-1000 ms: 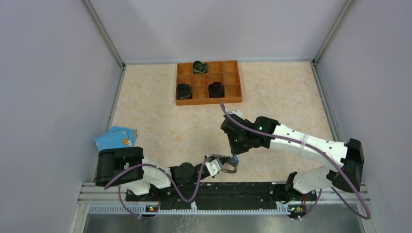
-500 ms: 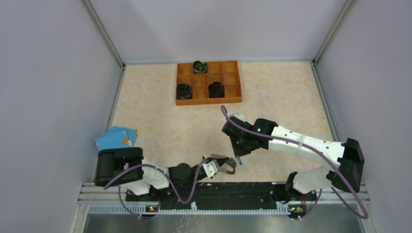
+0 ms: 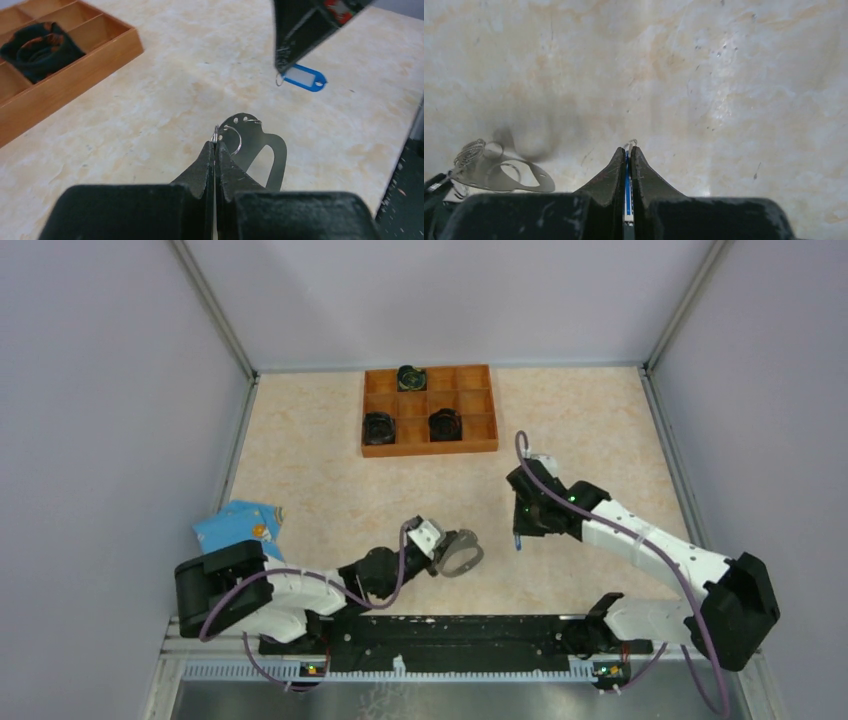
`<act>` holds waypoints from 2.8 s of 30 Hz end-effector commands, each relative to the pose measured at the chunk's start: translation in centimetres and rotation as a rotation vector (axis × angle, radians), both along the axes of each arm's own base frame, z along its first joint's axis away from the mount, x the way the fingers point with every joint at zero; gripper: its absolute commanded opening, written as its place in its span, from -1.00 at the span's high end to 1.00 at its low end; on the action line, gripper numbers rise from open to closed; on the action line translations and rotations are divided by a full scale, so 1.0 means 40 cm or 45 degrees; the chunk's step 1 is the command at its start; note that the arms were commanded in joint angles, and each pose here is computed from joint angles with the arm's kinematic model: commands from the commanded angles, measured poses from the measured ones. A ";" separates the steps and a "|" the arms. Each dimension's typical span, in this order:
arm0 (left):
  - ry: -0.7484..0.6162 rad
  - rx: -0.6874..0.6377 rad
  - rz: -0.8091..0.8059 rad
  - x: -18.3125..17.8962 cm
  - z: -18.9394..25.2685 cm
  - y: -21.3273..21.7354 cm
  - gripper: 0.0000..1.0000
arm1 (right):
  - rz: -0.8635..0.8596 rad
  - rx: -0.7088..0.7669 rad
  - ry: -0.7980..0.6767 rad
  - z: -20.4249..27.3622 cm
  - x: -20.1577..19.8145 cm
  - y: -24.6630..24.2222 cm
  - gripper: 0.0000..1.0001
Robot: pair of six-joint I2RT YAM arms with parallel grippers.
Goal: Remove the keys from the keyring
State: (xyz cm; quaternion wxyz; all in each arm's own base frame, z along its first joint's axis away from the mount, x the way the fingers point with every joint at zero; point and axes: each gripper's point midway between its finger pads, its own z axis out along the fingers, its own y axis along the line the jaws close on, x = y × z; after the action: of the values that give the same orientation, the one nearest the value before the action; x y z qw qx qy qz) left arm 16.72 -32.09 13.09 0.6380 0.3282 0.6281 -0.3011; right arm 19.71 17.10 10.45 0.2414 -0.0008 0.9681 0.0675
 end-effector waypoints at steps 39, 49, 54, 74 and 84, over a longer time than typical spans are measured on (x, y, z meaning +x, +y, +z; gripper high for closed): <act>0.640 -0.156 0.240 0.180 0.099 0.135 -0.97 | -0.046 0.486 -0.400 -0.031 0.216 -0.003 0.51; 0.673 -0.104 0.251 0.159 0.138 0.156 -0.97 | -0.128 0.374 -0.477 0.057 0.214 -0.071 -0.24; 0.652 -0.096 0.262 0.155 0.177 0.171 -0.97 | -0.195 0.356 -0.611 0.148 0.176 -0.130 -0.63; 0.640 -0.073 0.473 0.174 0.202 0.248 -0.97 | -0.394 0.408 -1.057 0.378 0.017 -0.303 -0.98; 0.613 -0.056 0.448 0.174 0.202 0.244 -0.97 | -0.353 0.408 -1.018 0.365 0.024 -0.284 -0.98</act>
State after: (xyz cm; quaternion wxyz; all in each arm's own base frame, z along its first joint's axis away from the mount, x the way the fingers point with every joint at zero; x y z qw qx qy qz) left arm 23.35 -22.34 19.18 0.4985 0.1175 0.8174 -0.2636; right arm 20.56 5.84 23.32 0.5863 0.1429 0.7782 0.1736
